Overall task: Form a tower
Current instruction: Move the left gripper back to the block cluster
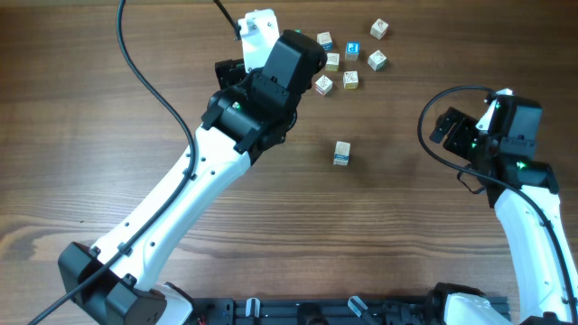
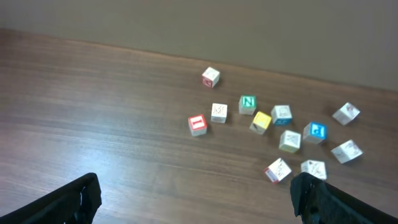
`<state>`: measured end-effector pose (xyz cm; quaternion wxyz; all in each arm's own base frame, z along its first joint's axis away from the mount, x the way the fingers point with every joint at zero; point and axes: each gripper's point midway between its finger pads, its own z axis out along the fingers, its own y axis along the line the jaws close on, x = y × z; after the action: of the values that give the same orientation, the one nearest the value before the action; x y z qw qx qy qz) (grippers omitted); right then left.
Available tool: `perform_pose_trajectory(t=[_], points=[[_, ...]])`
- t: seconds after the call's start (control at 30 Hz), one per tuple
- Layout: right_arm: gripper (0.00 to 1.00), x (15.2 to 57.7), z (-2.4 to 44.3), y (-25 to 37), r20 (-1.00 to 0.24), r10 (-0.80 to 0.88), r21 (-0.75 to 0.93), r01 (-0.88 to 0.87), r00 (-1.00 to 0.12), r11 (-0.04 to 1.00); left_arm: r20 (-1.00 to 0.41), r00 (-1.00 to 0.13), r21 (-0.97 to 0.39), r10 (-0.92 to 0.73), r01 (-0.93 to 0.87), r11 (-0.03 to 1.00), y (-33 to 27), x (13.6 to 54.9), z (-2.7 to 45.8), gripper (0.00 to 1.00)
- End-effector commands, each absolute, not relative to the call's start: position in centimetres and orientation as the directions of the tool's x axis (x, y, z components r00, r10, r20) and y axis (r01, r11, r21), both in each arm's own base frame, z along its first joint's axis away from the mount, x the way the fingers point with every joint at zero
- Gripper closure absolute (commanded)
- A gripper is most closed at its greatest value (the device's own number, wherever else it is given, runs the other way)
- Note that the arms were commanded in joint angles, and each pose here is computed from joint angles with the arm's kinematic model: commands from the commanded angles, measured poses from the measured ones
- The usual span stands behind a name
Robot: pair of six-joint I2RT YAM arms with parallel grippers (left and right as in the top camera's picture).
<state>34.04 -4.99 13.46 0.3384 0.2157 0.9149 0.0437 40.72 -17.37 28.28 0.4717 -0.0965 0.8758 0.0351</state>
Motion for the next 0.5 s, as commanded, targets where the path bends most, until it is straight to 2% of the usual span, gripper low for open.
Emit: perform_pose_trajectory(t=[0.0, 0.2, 0.33, 0.47], points=[[0.00, 34.3, 13.6, -5.4, -0.606, 0.426, 0.213, 0.379, -0.672, 0.901, -0.853, -0.500, -0.044, -0.150, -0.217, 0.975, -16.6, 40.6, 30.2, 0.00], [0.00, 34.3, 13.6, -5.4, -0.606, 0.426, 0.213, 0.379, -0.672, 0.900, -0.881, -0.422, -0.123, -0.213, -0.231, 0.965, -14.5, 39.3, 34.2, 0.00], [0.00, 34.3, 13.6, -5.4, -0.606, 0.426, 0.213, 0.379, -0.672, 0.901, -0.892, -0.349, -0.166, -0.288, -0.340, 0.926, -8.8, 39.0, 36.7, 0.00], [0.00, 34.5, 13.8, -5.3, -0.608, 0.438, 0.229, 0.382, -0.662, 0.895, -0.877, -0.400, -0.111, -0.266, -0.369, 0.923, -7.3, 38.1, 35.6, 0.00]])
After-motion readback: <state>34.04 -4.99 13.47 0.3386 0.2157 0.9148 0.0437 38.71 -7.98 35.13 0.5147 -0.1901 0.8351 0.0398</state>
